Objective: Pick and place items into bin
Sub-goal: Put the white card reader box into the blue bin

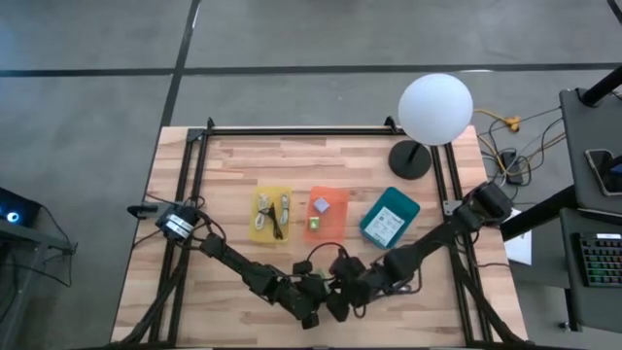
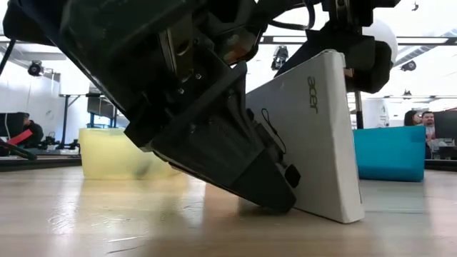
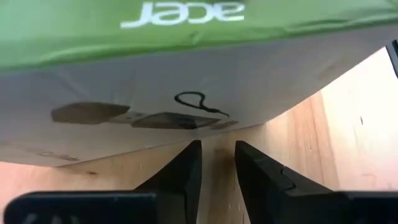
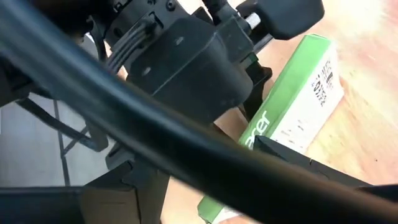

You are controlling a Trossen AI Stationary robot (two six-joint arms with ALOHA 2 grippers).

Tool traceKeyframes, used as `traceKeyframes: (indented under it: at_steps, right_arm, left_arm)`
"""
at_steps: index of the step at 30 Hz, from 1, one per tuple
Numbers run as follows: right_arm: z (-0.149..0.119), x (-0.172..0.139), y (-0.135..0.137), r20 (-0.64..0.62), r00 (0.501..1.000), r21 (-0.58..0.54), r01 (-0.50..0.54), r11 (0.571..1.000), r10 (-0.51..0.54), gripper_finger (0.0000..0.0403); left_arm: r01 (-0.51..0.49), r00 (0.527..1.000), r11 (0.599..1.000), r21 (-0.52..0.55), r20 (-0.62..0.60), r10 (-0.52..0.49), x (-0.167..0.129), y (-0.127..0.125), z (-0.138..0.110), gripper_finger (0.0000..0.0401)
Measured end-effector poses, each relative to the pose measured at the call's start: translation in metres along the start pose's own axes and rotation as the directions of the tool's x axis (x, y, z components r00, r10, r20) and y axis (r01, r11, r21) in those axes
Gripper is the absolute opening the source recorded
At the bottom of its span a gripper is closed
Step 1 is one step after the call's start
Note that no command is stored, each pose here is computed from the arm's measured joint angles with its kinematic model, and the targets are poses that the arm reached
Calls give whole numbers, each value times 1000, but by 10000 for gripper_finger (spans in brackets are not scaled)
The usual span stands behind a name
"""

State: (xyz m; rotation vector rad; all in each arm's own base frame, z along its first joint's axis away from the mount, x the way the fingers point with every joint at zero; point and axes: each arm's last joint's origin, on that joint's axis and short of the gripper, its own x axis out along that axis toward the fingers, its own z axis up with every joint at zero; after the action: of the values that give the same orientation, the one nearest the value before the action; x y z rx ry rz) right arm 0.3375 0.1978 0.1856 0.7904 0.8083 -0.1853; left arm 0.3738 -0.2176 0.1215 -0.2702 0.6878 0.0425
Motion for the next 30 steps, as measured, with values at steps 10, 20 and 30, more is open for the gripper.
traceKeyframes:
  at_steps: [10, 20, 30]
  right_arm:
    - [-5, 1, -7, -24, 999, -75, 25, 997, -27, 214]
    - [-3, 0, -3, -33, 999, -107, 23, 994, -26, 214]
    - [2, -15, -2, -38, 999, -129, 28, 991, -33, 215]
  left_arm:
    - [-9, 1000, 1000, -20, 2, 9, 0, 1, -1, 83]
    - [-16, 1000, 1000, -19, 0, 16, 0, 2, -1, 83]
    - [-17, 1000, 1000, -18, 0, 17, 0, 3, -1, 83]
